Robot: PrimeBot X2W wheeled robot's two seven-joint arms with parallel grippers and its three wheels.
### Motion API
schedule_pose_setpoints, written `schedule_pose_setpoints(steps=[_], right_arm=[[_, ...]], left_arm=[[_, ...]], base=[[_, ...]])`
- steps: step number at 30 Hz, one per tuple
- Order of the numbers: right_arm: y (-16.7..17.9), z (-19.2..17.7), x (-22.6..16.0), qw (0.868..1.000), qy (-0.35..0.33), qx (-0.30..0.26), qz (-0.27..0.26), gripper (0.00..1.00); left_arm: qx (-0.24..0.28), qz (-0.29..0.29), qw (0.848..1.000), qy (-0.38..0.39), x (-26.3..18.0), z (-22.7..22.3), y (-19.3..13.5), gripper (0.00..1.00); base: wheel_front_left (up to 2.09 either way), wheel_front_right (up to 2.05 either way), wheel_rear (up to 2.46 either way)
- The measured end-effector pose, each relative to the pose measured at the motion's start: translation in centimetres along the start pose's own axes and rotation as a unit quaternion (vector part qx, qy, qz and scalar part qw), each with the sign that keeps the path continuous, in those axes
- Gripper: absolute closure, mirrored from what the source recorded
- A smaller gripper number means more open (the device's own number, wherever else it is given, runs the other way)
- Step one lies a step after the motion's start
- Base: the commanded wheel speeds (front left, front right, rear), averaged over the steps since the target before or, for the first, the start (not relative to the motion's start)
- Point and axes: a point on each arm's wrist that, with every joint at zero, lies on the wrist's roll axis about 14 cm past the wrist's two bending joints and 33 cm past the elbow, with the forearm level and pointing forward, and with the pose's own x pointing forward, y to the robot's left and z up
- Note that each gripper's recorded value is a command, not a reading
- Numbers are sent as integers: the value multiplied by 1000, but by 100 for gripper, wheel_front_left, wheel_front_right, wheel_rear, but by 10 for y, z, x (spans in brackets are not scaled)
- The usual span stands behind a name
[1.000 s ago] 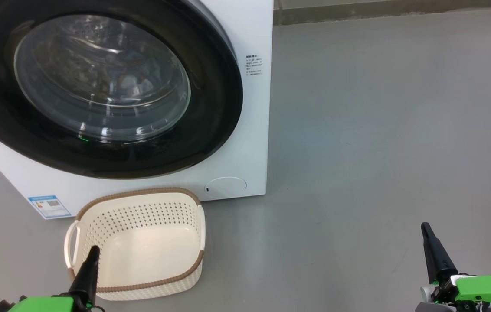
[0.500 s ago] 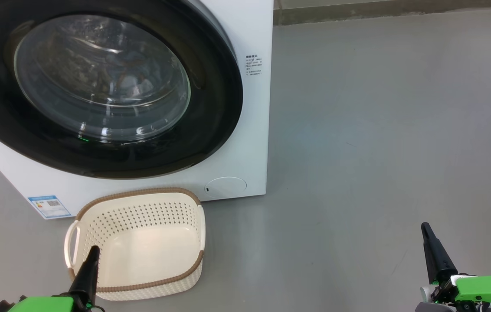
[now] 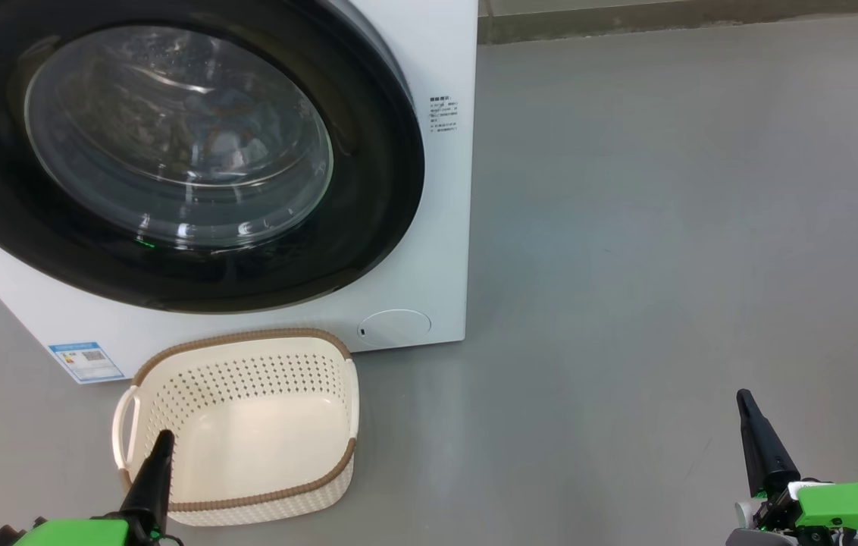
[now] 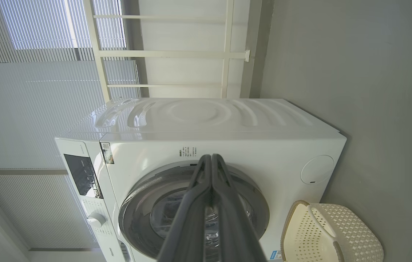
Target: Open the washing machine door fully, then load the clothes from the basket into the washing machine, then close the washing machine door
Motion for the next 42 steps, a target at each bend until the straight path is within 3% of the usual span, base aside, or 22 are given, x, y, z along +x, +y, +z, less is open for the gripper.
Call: schedule_pose_setpoints(steps=[42], right_arm=[[0, 2, 0, 1000, -2, 0, 0, 100]], left_arm=[[0, 0, 1000, 0, 0, 0, 0, 100]], base=[[0, 0, 0]])
